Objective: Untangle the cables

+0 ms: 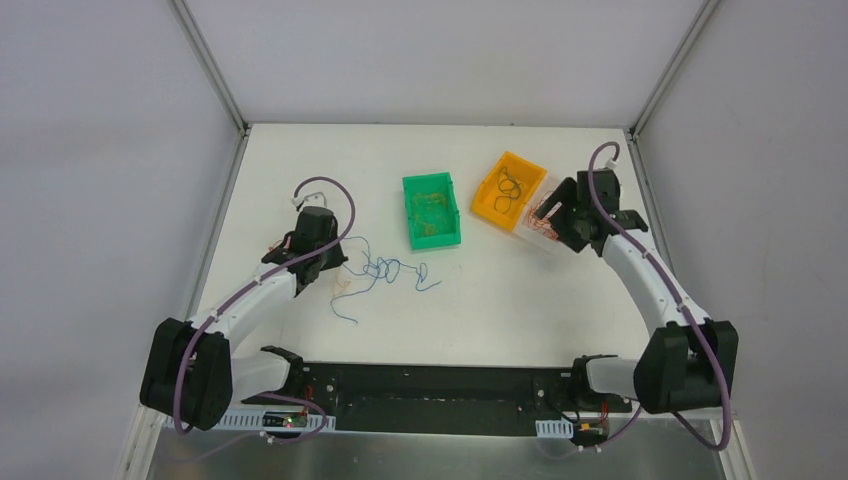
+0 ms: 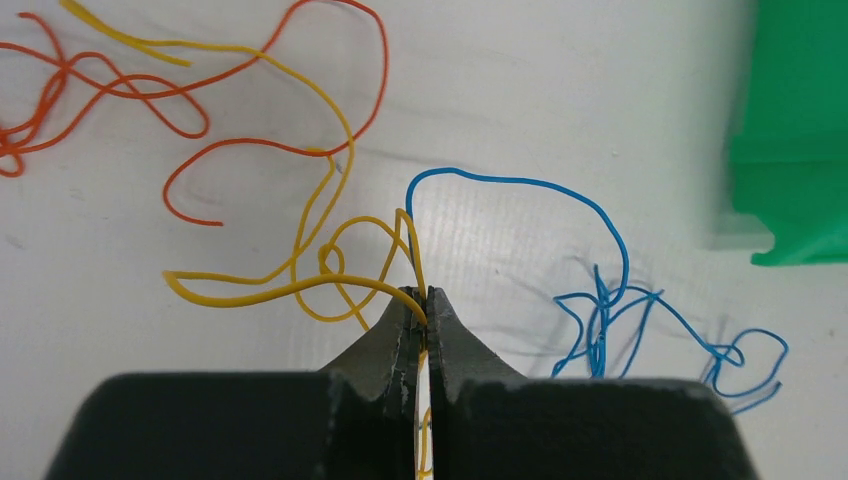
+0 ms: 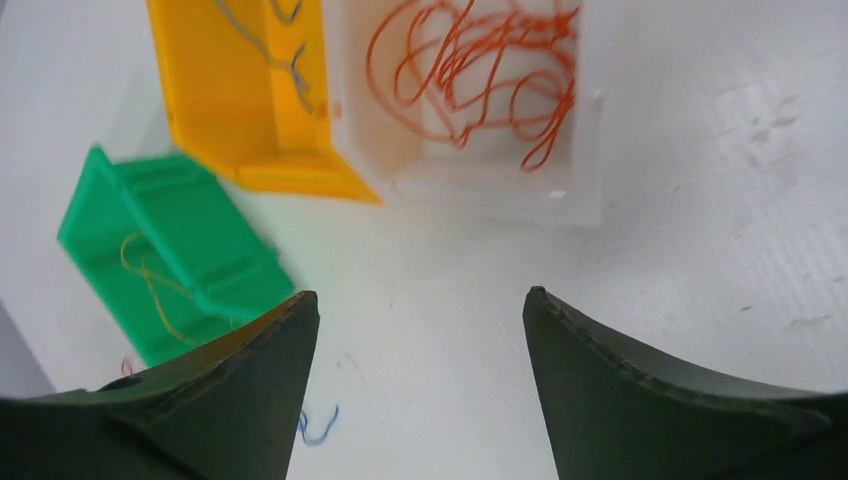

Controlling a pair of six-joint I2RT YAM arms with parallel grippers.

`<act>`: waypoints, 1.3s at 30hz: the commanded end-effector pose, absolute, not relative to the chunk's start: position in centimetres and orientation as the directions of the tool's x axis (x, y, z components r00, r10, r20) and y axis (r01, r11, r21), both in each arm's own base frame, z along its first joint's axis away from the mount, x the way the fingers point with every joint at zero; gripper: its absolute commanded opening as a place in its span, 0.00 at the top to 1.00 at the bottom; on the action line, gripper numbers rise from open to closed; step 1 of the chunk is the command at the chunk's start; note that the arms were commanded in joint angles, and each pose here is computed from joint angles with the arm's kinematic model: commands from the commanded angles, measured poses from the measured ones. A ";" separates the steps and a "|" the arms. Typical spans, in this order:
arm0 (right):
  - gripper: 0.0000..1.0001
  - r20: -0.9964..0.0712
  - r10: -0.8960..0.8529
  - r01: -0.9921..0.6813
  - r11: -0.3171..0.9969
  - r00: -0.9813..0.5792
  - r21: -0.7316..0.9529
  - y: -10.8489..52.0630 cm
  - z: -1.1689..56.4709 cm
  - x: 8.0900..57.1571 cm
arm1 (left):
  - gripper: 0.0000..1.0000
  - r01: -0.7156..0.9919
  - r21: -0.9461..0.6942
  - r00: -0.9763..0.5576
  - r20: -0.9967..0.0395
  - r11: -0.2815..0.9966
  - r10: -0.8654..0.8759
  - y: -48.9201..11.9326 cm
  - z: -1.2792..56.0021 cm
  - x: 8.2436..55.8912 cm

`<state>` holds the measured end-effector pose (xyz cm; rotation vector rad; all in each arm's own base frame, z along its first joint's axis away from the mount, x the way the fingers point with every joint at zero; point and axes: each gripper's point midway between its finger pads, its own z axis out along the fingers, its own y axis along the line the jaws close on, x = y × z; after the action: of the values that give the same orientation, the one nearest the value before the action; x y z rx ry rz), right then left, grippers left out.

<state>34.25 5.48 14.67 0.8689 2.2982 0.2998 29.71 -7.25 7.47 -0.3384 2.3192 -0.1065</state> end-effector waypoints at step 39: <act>0.15 -0.545 0.269 -0.055 0.862 -0.794 0.504 16.5 12.6 22.8 | 0.11 0.223 -0.119 -0.557 -0.830 0.968 0.026 -15.9 14.0 26.2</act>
<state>22.95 15.81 12.81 0.2212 2.3840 0.7006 24.62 -19.98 13.13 0.2777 2.2498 -0.4866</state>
